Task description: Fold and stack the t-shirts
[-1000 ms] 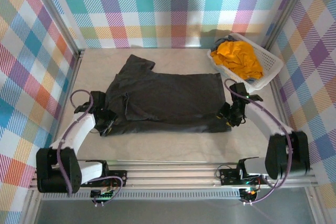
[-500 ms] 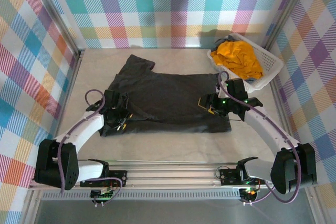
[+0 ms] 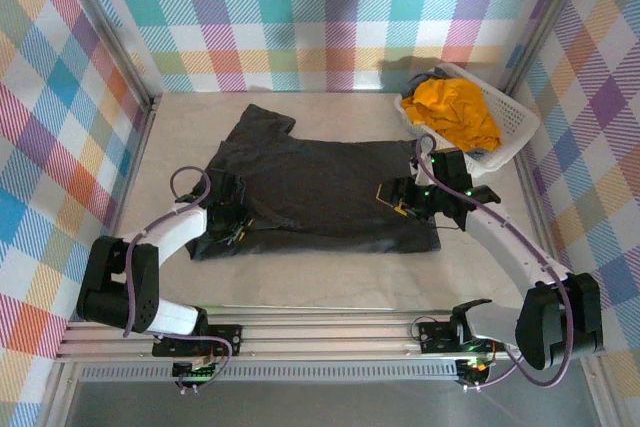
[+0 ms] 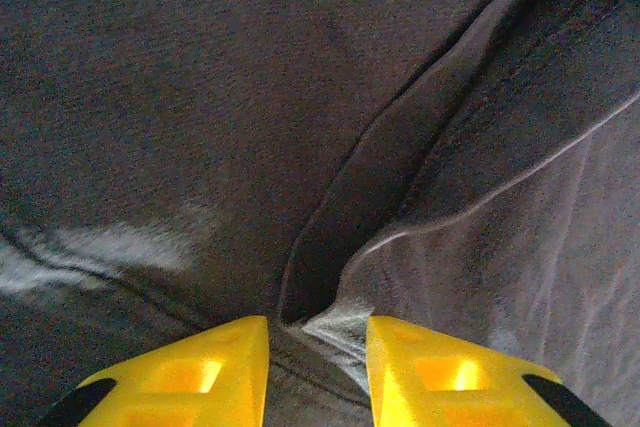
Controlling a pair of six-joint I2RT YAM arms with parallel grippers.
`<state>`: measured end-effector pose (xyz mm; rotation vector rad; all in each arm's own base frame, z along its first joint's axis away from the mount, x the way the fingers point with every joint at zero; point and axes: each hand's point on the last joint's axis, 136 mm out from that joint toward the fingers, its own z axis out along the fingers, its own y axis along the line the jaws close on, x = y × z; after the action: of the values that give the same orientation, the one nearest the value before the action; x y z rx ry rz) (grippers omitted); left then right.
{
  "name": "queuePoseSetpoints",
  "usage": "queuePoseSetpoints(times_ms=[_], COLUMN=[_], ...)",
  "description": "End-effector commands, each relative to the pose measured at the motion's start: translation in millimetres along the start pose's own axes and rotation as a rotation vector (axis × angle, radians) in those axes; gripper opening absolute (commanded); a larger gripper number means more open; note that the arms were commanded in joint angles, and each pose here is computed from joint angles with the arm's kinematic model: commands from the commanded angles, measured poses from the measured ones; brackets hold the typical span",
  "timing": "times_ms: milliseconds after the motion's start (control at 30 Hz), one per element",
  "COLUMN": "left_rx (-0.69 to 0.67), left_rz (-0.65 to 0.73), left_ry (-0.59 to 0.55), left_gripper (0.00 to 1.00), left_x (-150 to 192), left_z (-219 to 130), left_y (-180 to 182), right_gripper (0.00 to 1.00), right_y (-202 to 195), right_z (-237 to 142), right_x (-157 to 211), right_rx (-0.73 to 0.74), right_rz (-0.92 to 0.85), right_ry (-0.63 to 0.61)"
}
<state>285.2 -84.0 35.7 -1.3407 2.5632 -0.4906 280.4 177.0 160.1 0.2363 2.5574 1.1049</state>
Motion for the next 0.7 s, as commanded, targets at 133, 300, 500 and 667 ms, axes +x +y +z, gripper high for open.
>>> queuePoseSetpoints(times_ms=[133,300,500,667], left_rx=[0.020,0.043,0.028,-0.020], left_rz=[0.050,0.104,0.244,0.373], left_ry=[-0.032,-0.071,-0.092,-0.095], left_gripper=[0.18,0.04,0.00,0.00], left_x=[-2.9,-4.6,3.8,13.2], left_z=[3.6,-8.7,-15.8,-14.3], left_y=[-17.8,-33.5,-58.5,-79.0], right_gripper=[0.52,0.51,0.52,0.51], right_y=[15.4,49.4,57.9,55.2], right_z=[0.4,-4.4,-7.2,-7.0], right_x=[-2.1,-2.3,-5.4,-6.2], right_rx=[-0.059,-0.225,-0.270,-0.249], right_rz=[-0.022,-0.081,-0.074,-0.062], right_ry=[0.005,0.017,-0.002,-0.003])
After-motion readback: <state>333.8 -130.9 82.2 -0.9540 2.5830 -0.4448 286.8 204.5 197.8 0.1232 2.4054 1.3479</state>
